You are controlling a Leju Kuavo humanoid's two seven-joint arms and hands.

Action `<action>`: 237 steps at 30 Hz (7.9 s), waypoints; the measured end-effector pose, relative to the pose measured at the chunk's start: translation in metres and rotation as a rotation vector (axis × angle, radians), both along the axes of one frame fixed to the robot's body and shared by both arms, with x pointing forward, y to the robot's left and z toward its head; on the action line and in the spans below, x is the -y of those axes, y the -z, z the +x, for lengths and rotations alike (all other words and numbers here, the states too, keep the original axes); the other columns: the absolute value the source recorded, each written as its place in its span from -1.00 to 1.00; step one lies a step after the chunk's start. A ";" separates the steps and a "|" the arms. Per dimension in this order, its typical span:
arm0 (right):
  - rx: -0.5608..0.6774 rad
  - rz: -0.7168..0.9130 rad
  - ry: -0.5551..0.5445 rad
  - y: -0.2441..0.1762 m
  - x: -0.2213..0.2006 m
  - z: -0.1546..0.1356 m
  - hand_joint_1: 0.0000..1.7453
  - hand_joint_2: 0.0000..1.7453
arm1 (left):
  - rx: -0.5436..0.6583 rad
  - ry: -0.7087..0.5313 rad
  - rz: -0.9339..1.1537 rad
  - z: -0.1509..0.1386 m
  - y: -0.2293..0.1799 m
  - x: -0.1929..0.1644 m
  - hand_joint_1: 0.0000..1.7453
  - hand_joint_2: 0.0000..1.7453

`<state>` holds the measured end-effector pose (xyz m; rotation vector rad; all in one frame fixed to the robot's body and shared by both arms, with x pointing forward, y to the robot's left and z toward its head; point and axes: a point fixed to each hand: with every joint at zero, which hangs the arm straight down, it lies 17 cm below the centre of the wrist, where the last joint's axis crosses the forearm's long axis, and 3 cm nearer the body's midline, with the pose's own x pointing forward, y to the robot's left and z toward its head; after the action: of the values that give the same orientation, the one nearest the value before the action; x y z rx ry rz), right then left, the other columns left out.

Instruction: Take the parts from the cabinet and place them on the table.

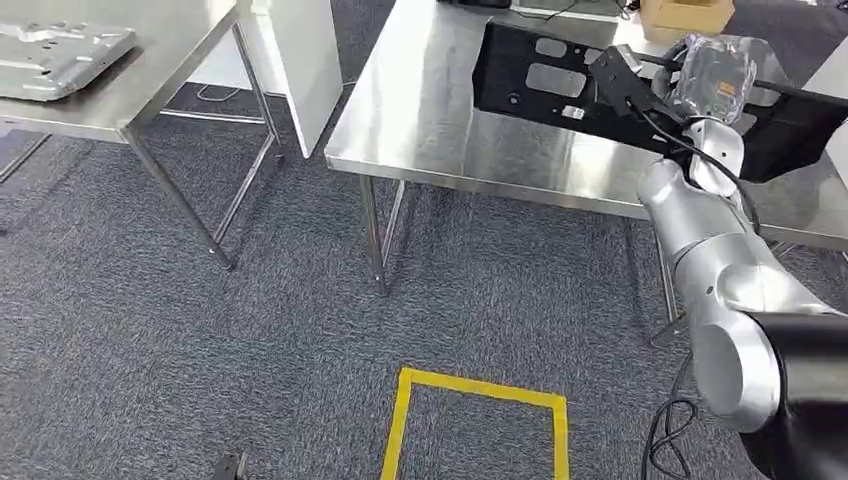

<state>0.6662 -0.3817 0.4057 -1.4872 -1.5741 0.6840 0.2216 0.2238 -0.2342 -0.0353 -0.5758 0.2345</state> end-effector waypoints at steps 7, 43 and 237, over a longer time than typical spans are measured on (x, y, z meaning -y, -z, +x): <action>0.007 -0.001 0.002 -0.004 0.001 0.000 1.00 1.00 | 0.001 0.000 0.002 0.001 0.000 -0.001 -1.00 1.00; -0.066 0.026 0.067 0.024 0.017 0.000 1.00 1.00 | -0.009 -0.012 -0.001 -0.005 0.002 -0.002 -1.00 1.00; -0.022 -0.259 0.184 0.039 0.008 -0.013 -1.00 -1.00 | -0.061 -0.110 -0.002 -0.031 0.012 -0.009 -1.00 -1.00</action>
<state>0.6530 -0.3893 0.3668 -1.7823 -1.3498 0.8165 0.1902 0.2325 -0.2458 0.0019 -0.5178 0.3418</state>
